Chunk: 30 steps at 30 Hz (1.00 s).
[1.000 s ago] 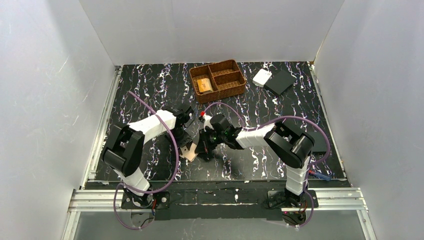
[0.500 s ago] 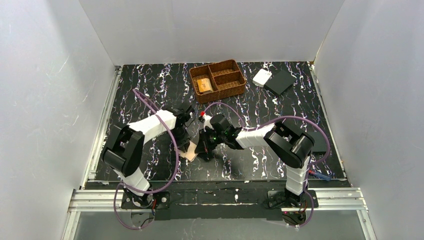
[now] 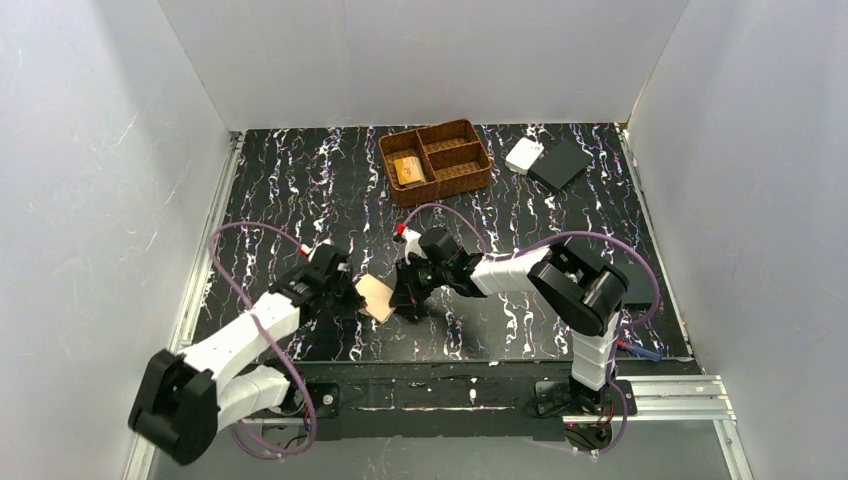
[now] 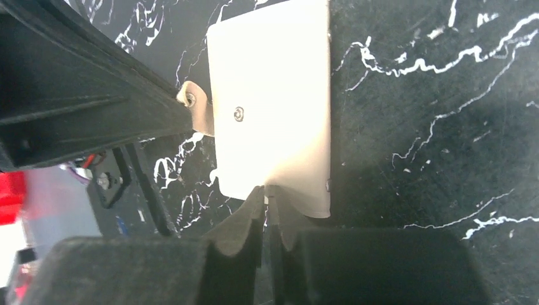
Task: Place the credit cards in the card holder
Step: Open the card holder at the center of the board.
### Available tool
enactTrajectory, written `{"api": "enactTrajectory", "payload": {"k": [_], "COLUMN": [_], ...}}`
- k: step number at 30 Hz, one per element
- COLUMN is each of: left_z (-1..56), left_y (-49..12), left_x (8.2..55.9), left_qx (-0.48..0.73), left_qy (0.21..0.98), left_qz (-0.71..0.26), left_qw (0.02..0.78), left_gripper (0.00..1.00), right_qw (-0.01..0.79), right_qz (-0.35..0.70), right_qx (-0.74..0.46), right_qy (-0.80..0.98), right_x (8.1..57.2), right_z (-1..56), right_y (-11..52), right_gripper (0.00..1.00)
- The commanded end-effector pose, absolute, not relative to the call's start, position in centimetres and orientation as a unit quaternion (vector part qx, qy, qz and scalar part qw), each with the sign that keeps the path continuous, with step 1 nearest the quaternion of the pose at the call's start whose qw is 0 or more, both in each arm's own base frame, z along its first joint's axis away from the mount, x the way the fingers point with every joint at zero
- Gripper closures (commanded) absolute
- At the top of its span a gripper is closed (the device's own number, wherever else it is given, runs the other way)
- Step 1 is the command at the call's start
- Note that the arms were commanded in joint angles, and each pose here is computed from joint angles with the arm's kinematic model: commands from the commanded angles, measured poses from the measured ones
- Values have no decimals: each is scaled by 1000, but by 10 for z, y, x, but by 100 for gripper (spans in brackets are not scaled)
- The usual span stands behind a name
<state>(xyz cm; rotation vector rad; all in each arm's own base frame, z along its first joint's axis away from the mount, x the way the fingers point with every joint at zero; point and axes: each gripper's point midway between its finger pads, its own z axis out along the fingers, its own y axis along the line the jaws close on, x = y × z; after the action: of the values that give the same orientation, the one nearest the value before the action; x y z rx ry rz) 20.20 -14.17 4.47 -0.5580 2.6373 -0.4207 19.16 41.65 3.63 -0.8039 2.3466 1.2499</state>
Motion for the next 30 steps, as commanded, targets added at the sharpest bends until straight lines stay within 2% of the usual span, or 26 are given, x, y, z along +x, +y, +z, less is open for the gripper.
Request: {"api": "enactTrajectory", "payload": {"k": [1, 4, 7, 9, 15, 18, 22, 25, 26, 30], "left_z": [62, 73, 94, 106, 138, 139, 129, 118, 114, 96], "left_y": [-145, -152, -160, -161, -170, -170, -169, -165, -163, -147], "left_x": [210, 205, 203, 202, 201, 201, 199, 195, 192, 181], "left_qx": [-182, -162, -137, -124, -79, -75, -77, -83, -86, -104], "left_qy": [920, 905, 889, 884, 878, 884, 892, 898, 901, 914], "left_qz": [-214, -259, -301, -309, -331, -325, -315, -305, -300, -265], "left_qw": [275, 296, 316, 327, 336, 328, 316, 306, 303, 288], "left_gripper": [100, 100, 100, 100, 100, 100, 100, 100, 100, 100], "right_qw": [225, 282, 330, 342, 385, 391, 362, 344, 336, 301], "right_qz": [379, 361, 332, 324, 293, 284, 300, 315, 318, 350], "right_qx": [-389, -445, -453, -456, -424, -400, -392, -382, -380, -349], "right_qy": [809, 769, 759, 755, 766, 779, 791, 798, 801, 816], "right_x": [190, 191, 204, 207, 224, 232, 229, 225, 223, 208], "right_z": [38, 64, 85, 91, 102, 102, 95, 86, 82, 71], "right_y": [406, 410, 406, 404, 395, 395, 407, 412, 413, 415], "right_gripper": [77, 57, 32, 21, 9, 8, 25, 46, 49, 44]}}
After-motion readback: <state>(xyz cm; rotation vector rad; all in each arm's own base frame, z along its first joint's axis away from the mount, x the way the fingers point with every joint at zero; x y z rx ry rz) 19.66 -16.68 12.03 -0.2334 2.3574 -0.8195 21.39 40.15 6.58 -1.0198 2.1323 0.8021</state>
